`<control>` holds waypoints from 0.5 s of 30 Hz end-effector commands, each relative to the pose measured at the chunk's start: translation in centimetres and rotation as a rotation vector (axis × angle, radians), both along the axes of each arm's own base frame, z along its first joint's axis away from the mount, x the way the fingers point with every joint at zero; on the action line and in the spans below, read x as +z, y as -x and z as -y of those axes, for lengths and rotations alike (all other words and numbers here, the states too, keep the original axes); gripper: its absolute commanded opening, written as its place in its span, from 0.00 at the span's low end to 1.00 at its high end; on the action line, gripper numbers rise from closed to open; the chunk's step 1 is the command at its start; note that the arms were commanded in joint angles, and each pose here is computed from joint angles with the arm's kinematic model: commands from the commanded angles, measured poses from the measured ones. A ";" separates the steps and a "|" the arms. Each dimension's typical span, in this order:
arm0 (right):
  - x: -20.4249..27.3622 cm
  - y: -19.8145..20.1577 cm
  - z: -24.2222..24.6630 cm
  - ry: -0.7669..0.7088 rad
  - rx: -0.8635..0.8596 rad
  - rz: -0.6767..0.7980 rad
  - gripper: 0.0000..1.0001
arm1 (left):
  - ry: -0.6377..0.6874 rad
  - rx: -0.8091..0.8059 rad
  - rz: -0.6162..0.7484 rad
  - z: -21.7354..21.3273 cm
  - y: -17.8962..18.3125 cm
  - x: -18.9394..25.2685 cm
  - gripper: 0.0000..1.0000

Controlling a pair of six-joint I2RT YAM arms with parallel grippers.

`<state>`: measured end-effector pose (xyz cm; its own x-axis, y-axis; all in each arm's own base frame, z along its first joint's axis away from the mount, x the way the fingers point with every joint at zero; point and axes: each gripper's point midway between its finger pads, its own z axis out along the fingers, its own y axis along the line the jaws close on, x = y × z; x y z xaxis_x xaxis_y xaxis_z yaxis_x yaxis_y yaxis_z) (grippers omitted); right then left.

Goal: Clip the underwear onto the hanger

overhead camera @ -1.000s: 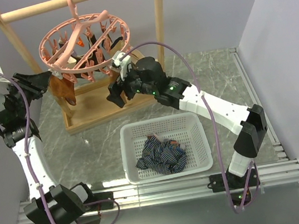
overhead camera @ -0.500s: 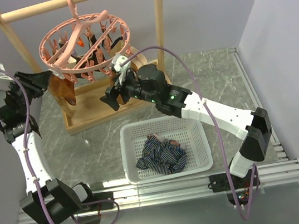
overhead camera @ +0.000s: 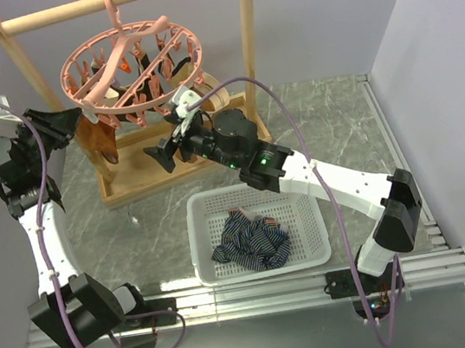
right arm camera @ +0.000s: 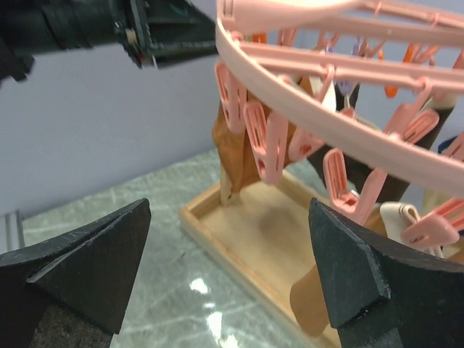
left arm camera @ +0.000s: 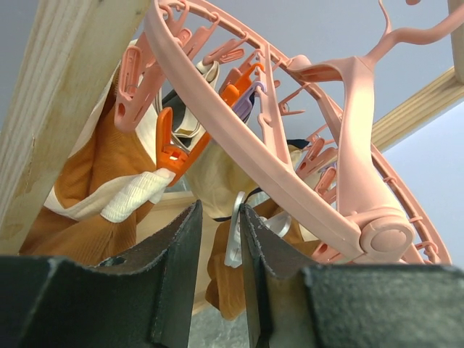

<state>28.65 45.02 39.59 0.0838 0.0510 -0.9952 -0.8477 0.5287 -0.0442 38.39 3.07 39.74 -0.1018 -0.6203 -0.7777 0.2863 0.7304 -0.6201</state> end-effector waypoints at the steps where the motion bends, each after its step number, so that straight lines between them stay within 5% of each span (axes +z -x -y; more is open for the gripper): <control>1: 3.0 0.5 -0.4 -0.083 -0.015 0.074 0.96 | -0.025 -0.023 0.082 0.5 0.1 2.9 0.33; 15: 1.5 1.9 -2.3 -0.071 0.019 0.074 1.00 | -0.024 -0.064 0.099 0.9 -0.1 3.5 0.33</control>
<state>26.80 47.16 39.59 0.1211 0.0749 -0.9898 -0.8559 0.5130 -0.0659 38.81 2.84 40.65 -0.1015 -0.6210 -0.7772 0.3217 0.7188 -0.6164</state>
